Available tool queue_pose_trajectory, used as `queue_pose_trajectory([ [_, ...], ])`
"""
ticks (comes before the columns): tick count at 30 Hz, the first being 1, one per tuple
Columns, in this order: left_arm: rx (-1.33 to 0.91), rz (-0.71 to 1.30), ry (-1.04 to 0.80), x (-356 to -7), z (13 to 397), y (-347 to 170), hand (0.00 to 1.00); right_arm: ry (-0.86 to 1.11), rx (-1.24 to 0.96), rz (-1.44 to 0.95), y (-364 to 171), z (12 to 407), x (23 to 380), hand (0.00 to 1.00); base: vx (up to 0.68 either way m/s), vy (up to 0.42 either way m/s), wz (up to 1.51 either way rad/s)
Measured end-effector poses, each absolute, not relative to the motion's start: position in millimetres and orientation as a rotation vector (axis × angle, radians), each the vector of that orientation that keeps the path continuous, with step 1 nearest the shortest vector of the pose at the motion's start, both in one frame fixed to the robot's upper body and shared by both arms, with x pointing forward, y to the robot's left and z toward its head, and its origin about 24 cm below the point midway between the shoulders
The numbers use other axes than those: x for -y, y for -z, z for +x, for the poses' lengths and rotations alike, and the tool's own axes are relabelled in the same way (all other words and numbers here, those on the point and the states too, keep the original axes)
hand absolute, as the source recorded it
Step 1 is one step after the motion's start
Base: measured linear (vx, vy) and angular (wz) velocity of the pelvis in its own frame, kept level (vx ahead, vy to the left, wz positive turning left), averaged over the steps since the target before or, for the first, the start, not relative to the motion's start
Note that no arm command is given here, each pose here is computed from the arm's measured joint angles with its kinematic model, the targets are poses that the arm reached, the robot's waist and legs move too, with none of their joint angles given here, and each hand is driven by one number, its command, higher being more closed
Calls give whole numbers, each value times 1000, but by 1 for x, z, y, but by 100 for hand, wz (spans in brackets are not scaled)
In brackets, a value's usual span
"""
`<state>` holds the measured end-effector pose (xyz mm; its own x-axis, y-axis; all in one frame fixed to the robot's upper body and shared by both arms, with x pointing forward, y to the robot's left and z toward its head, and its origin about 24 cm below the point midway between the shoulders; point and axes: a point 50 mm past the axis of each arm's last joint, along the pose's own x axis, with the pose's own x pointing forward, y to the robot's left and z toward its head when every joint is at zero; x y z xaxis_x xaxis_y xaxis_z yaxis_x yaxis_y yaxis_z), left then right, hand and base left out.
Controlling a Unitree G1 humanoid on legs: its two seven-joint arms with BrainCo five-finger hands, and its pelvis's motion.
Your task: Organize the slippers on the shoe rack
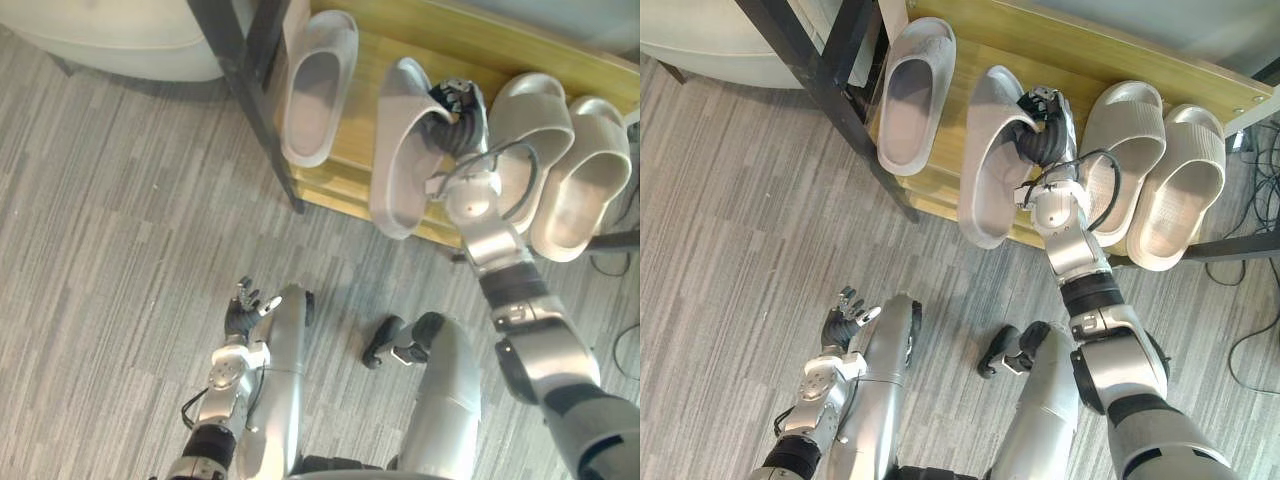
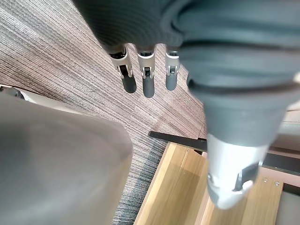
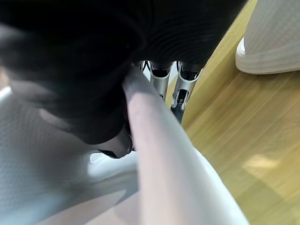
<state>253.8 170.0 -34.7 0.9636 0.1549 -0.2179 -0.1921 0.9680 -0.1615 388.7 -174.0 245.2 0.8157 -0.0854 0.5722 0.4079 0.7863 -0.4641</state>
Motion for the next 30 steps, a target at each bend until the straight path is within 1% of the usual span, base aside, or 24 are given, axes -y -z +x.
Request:
queue_pose_trajectory([
  [4, -197, -196, -176, -168, 255, 33, 0, 317, 524, -693, -252, 399, 178, 100, 53, -36, 2],
  [14, -185, -201, -163, -164, 259, 30, 0, 339, 527, -759, -266, 405, 175, 100, 22, -28, 5],
  [15, -181, -200, -158, -163, 260, 29, 0, 348, 540, -774, -268, 405, 174, 0, 15, -34, 14],
  [20, -174, -201, -147, -160, 262, 27, 0, 352, 558, -798, -280, 408, 168, 0, 16, -56, 11],
  [30, -167, -211, -148, -159, 264, 25, 0, 401, 583, -774, -289, 406, 169, 0, 11, -25, 4],
])
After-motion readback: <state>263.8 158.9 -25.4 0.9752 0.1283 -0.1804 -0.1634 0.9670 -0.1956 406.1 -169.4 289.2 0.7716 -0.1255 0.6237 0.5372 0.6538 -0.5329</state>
